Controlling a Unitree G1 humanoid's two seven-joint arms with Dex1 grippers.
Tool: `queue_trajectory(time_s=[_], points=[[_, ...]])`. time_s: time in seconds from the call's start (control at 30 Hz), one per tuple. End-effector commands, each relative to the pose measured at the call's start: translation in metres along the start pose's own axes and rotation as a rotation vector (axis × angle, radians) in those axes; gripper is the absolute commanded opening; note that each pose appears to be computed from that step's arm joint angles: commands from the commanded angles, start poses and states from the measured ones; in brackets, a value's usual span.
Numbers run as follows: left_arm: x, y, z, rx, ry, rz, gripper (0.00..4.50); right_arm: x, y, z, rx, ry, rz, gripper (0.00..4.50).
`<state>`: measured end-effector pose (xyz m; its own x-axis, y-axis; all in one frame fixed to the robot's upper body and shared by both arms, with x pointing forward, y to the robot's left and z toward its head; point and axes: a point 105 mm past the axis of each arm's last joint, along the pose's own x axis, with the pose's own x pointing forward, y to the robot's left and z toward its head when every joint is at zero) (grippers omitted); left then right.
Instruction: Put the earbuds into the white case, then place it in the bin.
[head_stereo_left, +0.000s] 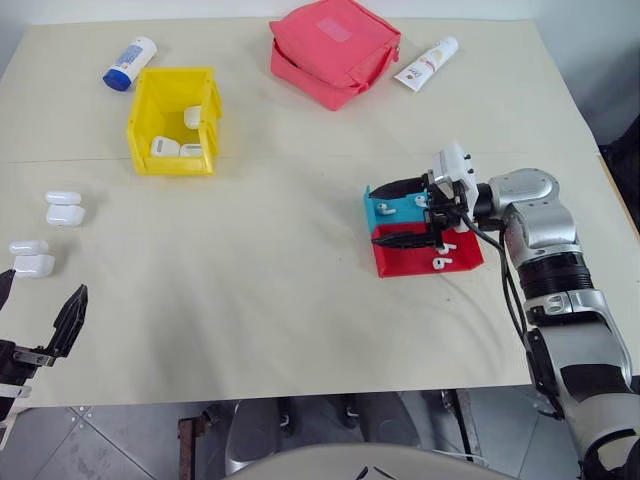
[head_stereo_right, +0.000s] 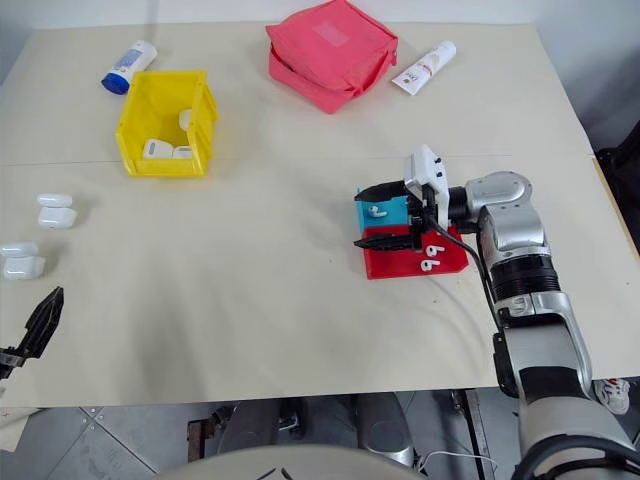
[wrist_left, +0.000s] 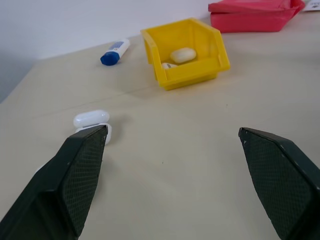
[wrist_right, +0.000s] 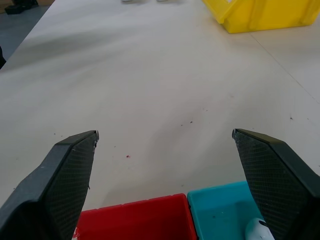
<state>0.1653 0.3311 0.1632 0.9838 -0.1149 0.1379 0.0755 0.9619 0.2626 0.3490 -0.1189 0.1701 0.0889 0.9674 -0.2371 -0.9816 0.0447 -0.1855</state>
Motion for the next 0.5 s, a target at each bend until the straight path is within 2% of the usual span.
queue_trajectory(time_s=[0.03, 0.23, 0.5], points=[[0.0, 0.006, 0.008, 0.037, -0.011, 0.028, 4.46, 0.0, -0.001, 0.009, -0.032, -0.031, -0.007, 4.5], [-0.006, 0.006, 0.013, 0.052, -0.002, 0.059, 4.46, 0.004, -0.004, 0.015, -0.029, -0.065, -0.005, 4.5], [-0.059, 0.005, 0.008, 0.008, 0.115, 0.162, 4.46, 0.009, -0.01, 0.022, -0.028, -0.079, 0.021, 4.5]])
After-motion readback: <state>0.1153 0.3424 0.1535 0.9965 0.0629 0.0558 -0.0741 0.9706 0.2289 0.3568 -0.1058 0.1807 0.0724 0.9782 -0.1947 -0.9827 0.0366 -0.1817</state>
